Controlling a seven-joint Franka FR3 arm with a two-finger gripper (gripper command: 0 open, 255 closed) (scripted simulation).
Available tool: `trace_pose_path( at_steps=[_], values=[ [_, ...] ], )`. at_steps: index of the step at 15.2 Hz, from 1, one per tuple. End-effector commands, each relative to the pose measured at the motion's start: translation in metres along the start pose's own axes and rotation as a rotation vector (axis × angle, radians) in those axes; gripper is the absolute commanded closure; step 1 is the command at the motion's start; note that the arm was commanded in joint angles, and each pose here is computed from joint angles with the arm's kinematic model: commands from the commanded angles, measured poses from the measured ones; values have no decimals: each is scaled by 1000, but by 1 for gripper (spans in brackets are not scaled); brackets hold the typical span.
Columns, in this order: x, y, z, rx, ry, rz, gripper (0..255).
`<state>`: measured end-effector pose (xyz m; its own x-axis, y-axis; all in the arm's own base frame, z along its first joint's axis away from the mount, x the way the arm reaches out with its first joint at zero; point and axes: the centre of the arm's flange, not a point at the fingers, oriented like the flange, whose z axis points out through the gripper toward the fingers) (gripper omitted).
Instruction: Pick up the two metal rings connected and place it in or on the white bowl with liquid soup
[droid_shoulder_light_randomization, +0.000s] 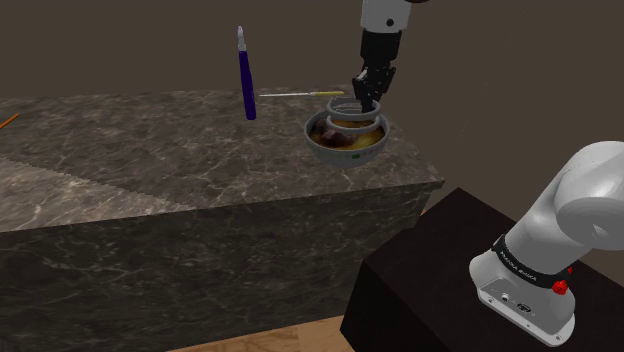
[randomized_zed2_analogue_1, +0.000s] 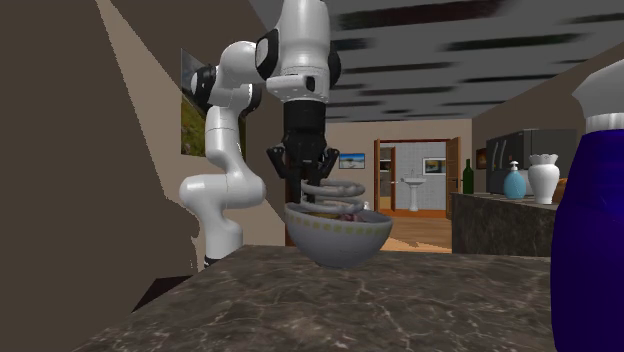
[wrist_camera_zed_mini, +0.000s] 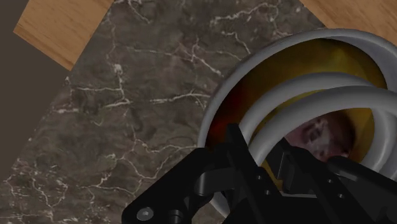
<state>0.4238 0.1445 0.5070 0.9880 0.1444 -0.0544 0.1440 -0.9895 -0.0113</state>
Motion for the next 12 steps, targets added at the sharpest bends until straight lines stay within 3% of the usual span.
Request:
trace_pose_path(
  at_steps=[1,7,8,12],
  values=[
    [0,-1,5,0,-5,-1,255],
    [0,-1,5,0,-5,-1,255],
    [1,-1,6,0,-5,-1,0],
    [1,-1,4,0,-5,-1,0]
  ],
)
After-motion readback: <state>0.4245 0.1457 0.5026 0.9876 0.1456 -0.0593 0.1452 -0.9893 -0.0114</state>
